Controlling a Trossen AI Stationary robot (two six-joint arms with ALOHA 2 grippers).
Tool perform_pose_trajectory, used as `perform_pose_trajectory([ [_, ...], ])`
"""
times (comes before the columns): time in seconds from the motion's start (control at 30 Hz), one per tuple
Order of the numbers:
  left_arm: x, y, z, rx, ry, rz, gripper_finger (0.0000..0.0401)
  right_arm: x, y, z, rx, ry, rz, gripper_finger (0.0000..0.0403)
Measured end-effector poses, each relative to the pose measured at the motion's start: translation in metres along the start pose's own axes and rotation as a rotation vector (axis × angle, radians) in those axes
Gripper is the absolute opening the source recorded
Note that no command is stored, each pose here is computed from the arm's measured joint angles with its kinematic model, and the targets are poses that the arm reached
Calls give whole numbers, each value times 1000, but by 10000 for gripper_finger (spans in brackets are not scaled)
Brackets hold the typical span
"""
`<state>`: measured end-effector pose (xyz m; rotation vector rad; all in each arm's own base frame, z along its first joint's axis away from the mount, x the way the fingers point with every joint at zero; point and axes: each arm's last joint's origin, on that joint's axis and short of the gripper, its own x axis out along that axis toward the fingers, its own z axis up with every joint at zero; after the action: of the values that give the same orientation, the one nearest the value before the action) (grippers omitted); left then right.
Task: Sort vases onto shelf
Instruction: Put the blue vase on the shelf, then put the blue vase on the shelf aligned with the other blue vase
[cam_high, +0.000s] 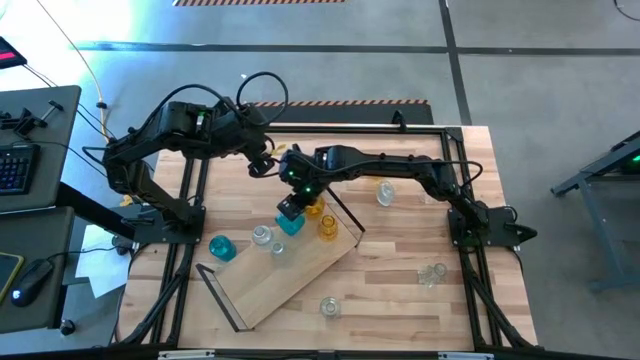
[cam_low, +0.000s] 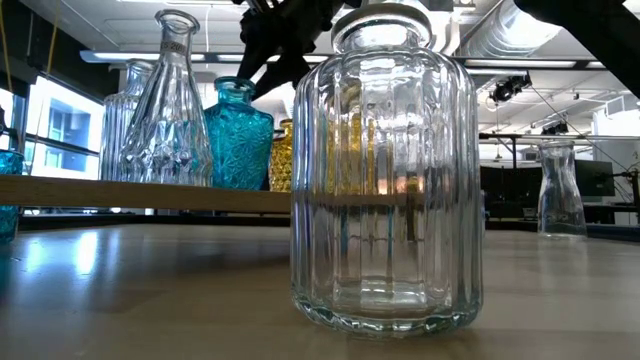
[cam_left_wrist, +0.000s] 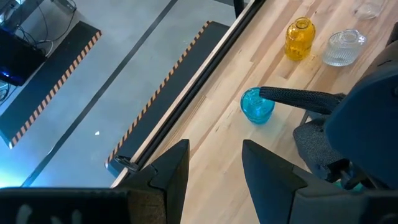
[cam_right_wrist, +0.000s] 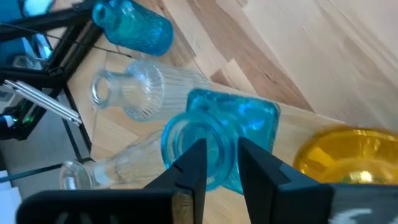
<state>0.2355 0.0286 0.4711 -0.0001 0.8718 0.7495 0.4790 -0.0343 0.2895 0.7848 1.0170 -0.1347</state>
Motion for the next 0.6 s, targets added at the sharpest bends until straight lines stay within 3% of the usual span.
perform_pose_trajectory([
  [0.43, -2, 1, 0, -11, -8, -4, 140, -28, 18, 11, -140, -103, 44, 73],
  [0.6, -2, 1, -1, 0, 6, -31, 140, -45, 14, 10, -229, -121, -23, 73],
])
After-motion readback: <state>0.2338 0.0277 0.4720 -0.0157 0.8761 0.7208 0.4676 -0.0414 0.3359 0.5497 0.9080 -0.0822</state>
